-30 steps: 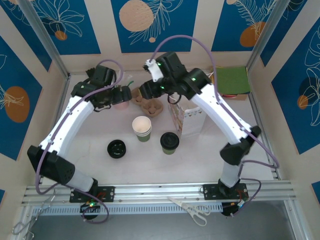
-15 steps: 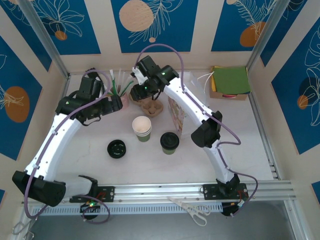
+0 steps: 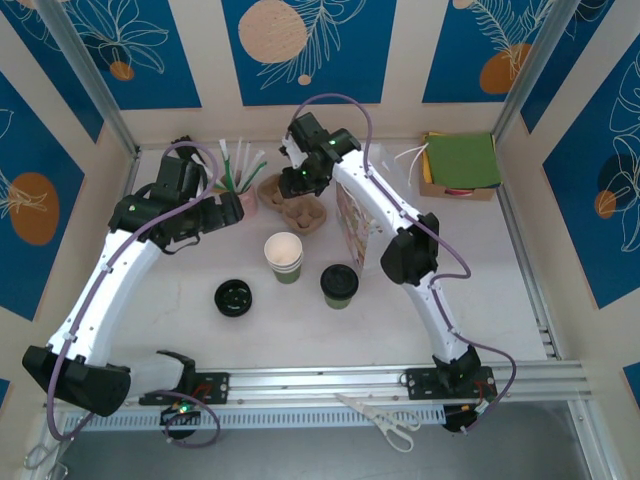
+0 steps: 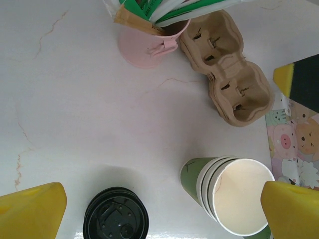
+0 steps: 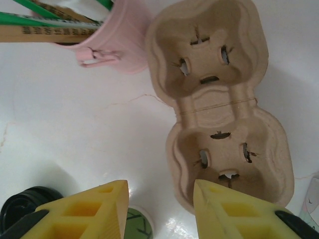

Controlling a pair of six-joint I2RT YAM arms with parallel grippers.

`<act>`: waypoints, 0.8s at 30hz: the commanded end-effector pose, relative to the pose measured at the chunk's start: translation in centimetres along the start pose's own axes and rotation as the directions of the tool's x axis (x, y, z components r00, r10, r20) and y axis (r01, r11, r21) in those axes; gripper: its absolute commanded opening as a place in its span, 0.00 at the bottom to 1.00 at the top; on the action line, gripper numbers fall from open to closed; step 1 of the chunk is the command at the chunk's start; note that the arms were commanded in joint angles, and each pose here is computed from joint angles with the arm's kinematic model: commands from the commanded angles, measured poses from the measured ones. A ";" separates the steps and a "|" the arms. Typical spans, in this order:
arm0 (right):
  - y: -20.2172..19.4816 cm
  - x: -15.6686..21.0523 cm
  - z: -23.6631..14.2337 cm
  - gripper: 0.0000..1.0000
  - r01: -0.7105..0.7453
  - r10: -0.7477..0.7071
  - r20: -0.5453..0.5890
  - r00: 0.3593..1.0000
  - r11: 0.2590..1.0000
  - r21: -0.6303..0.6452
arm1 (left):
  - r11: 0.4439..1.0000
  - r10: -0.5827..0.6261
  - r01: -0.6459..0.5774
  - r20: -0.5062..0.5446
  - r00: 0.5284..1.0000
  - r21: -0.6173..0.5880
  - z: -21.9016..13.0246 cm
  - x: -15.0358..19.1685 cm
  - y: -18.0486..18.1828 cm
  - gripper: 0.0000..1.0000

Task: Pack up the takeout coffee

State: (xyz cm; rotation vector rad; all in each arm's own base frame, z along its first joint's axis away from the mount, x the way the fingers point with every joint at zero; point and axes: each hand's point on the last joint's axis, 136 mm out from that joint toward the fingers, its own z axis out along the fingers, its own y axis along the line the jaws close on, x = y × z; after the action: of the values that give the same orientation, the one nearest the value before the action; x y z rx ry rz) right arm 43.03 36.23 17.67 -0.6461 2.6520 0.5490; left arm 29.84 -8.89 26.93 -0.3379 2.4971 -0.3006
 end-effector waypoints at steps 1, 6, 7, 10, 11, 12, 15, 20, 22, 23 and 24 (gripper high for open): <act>0.4 1.0 1.7 0.40 0.001 -0.002 -0.048 0.999 1.000 -0.019 | 1.000 -0.013 0.013 -0.024 1.000 -0.020 -0.2 0.7 0.8 1.00; -0.1 1.8 2.8 0.40 -0.006 0.006 -0.079 0.997 1.000 0.007 | 1.000 -0.012 0.012 -0.030 0.999 -0.022 -0.1 0.8 0.8 1.00; -0.3 1.9 3.0 0.40 -0.006 0.007 -0.084 0.996 1.000 0.016 | 1.000 -0.012 0.011 -0.030 0.999 -0.022 0.0 0.8 0.8 1.00; -1.0 2.6 3.7 0.40 -0.009 0.013 -0.108 0.994 0.999 0.036 | 1.000 -0.013 0.012 -0.035 0.999 -0.021 0.1 0.9 0.8 1.00; -1.1 2.9 3.9 0.40 -0.006 0.012 -0.117 0.993 0.999 0.045 | 1.000 -0.013 0.012 -0.036 0.999 -0.020 0.2 0.9 0.8 1.00; -1.2 3.2 4.1 0.39 -0.005 0.011 -0.127 0.992 0.999 0.051 | 1.000 -0.012 0.011 -0.037 0.999 -0.020 0.3 0.9 0.8 1.00; -1.5 4.0 4.3 0.39 0.002 0.010 -0.149 0.989 0.997 0.077 | 1.000 -0.014 0.013 -0.040 0.999 -0.019 0.4 1.0 0.8 1.00; -2.3 5.1 4.4 0.39 -0.008 0.029 -0.176 0.984 0.993 0.122 | 1.000 -0.013 0.013 -0.039 0.999 -0.014 0.5 1.1 0.8 1.00; -2.7 5.6 4.4 0.39 -0.014 0.039 -0.187 0.982 0.991 0.134 | 1.000 -0.015 0.014 -0.039 0.999 -0.011 0.6 1.1 0.7 1.00; -2.8 5.7 4.4 0.38 -0.019 0.044 -0.192 0.980 0.991 0.135 | 1.000 -0.014 0.013 -0.041 0.999 -0.011 0.6 1.2 0.7 1.00; -3.0 6.0 4.5 0.37 -0.025 0.052 -0.197 0.979 0.990 0.140 | 1.000 -0.015 0.015 -0.044 0.999 -0.009 0.7 1.3 0.7 1.00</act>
State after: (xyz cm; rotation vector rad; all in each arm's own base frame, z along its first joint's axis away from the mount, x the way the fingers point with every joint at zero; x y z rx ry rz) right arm 41.19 34.27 9.16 -0.6661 2.8616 0.3392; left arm 29.31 -8.84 25.67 -0.3423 2.5377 -0.2900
